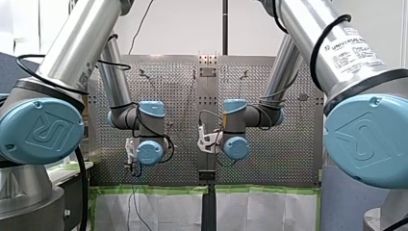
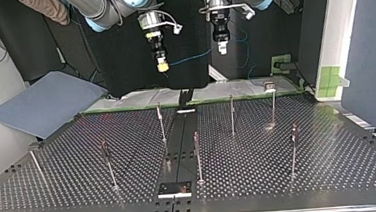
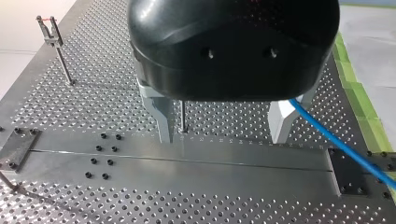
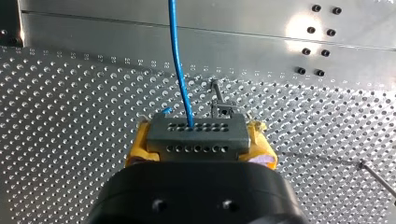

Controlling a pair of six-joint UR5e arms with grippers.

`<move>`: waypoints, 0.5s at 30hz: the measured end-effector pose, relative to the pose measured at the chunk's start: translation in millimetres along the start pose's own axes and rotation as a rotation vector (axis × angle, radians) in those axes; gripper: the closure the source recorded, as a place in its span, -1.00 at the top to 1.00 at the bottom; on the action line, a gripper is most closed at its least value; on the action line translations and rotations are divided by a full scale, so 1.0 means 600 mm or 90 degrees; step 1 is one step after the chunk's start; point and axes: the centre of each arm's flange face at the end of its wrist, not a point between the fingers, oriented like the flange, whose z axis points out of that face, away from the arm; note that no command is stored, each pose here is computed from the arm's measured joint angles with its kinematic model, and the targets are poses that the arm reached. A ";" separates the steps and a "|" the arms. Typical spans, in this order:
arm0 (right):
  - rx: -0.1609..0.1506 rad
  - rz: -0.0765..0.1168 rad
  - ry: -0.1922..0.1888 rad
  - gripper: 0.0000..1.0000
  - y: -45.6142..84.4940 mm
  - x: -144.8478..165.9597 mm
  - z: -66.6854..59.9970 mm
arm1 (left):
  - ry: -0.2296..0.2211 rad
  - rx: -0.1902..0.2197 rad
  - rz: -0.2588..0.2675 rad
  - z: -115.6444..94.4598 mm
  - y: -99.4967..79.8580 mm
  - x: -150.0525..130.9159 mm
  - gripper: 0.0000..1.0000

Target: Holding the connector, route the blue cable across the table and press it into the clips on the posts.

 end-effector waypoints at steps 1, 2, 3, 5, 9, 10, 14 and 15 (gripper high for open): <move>0.000 0.000 0.000 -1.00 0.000 0.000 0.000 | 0.000 0.000 0.000 0.000 0.000 0.000 1.00; 0.000 0.000 0.000 -1.00 0.000 0.000 0.000 | 0.000 0.000 0.000 0.000 0.000 0.000 1.00; 0.000 0.000 0.000 -1.00 0.000 0.000 0.000 | 0.000 0.000 0.000 0.000 0.000 0.000 1.00; 0.000 0.000 0.000 -1.00 0.000 0.000 0.000 | 0.000 0.000 0.000 0.000 0.000 0.000 0.62; 0.000 0.000 0.000 -1.00 0.000 0.000 0.000 | 0.000 0.000 0.000 0.000 0.000 0.000 -1.00; 0.000 0.000 0.000 -1.00 0.000 0.000 0.000 | 0.000 0.000 0.000 0.000 0.000 0.000 -1.00; 0.000 0.000 0.000 -1.00 0.000 0.000 0.000 | 0.000 0.000 0.000 0.000 0.000 0.000 -1.00; 0.000 0.000 0.000 -1.00 0.000 0.000 0.000 | 0.000 0.000 0.000 0.000 0.000 0.000 -1.00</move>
